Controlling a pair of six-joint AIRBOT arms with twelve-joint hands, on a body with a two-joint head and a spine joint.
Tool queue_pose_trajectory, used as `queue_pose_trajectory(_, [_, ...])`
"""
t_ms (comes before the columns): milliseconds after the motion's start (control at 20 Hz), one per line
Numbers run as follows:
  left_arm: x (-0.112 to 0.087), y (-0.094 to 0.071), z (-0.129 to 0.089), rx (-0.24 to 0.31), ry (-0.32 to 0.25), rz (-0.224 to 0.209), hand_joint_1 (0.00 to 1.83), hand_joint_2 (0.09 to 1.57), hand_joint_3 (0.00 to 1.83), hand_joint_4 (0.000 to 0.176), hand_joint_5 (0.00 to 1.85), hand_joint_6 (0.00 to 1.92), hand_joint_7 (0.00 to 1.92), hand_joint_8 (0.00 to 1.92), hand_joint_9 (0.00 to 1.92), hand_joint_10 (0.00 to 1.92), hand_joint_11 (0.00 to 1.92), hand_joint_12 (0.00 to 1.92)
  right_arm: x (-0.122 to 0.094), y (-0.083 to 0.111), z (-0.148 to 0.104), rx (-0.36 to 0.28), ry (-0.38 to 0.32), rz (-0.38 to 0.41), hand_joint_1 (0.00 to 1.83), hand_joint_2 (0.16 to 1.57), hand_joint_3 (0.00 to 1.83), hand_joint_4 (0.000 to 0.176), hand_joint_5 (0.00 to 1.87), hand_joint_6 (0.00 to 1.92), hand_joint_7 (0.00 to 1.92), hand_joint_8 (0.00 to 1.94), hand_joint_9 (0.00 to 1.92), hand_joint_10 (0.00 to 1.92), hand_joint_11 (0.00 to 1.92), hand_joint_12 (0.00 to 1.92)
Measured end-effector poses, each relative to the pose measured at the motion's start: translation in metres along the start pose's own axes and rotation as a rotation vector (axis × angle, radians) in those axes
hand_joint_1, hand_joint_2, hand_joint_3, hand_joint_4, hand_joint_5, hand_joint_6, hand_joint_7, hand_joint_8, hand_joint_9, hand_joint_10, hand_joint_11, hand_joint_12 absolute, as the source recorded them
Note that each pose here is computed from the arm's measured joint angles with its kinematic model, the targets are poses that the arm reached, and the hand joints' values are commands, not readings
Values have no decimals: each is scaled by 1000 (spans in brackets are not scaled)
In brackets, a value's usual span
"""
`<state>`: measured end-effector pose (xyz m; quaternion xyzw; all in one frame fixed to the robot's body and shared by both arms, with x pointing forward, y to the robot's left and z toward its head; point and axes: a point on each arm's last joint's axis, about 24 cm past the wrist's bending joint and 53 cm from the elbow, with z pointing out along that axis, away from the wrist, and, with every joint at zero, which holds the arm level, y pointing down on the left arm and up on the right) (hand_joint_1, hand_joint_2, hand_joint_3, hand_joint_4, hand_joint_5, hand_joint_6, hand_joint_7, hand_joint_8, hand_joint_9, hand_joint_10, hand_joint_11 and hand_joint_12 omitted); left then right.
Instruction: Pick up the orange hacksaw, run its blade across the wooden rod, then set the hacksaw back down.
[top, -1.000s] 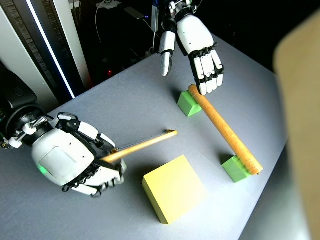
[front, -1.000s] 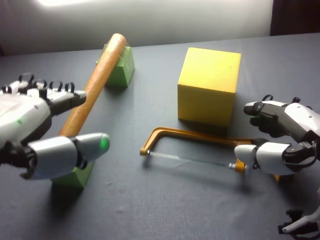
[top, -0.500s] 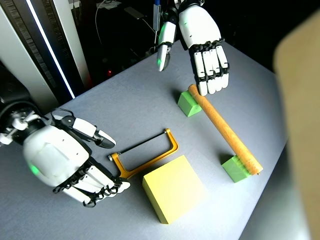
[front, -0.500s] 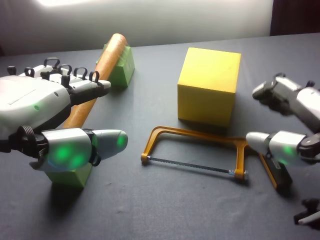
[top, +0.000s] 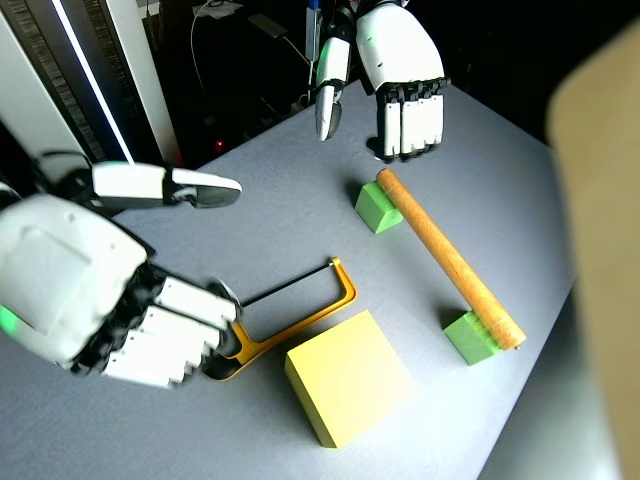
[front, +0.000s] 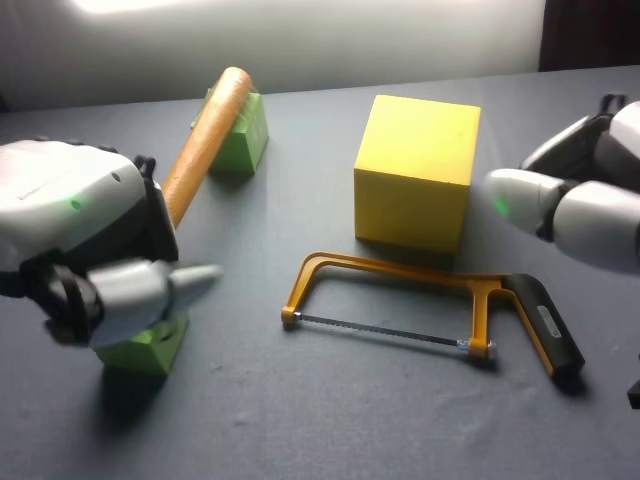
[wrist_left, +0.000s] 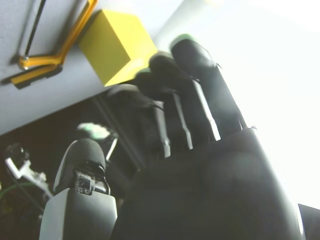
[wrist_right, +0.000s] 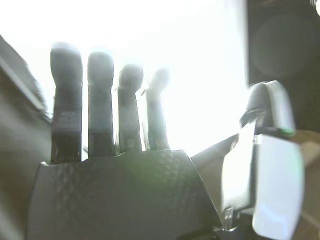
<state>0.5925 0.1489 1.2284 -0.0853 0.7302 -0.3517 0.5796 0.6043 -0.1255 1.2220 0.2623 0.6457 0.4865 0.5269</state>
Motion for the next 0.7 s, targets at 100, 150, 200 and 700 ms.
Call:
queue_pose_trajectory(100, [5, 1, 4, -2, 7, -8, 1129, 1360, 8, 170, 1500, 1921, 1656, 1921, 1720, 1921, 1764, 1921, -1, -2, -1, 7, 8, 18, 980, 1447, 0, 0, 1359, 1921, 1441, 1941, 1485, 1921, 1540, 1921])
queue_pose_trajectory(150, [6, -1, 5, 3, 5, -5, 1114, 1368, 10, 175, 1499, 1921, 1653, 1921, 1713, 1921, 1754, 1921, -2, -2, -1, 9, 5, 20, 968, 1449, 0, 0, 1360, 1921, 1440, 1941, 1484, 1921, 1538, 1921])
queue_pose_trajectory(200, [9, -5, 6, 14, 8, -8, 1085, 1384, 15, 172, 1491, 1921, 1633, 1921, 1687, 1921, 1728, 1921, -2, -2, -1, 7, 4, 22, 990, 1433, 0, 0, 1360, 1921, 1445, 1941, 1486, 1921, 1536, 1921])
queue_pose_trajectory(700, [35, -20, 10, 44, 51, -31, 1128, 1363, 1, 140, 1442, 1921, 1558, 1921, 1590, 1921, 1633, 1921, -15, 25, 11, -109, -20, -32, 953, 1443, 1, 0, 1298, 1921, 1406, 1941, 1451, 1921, 1504, 1921])
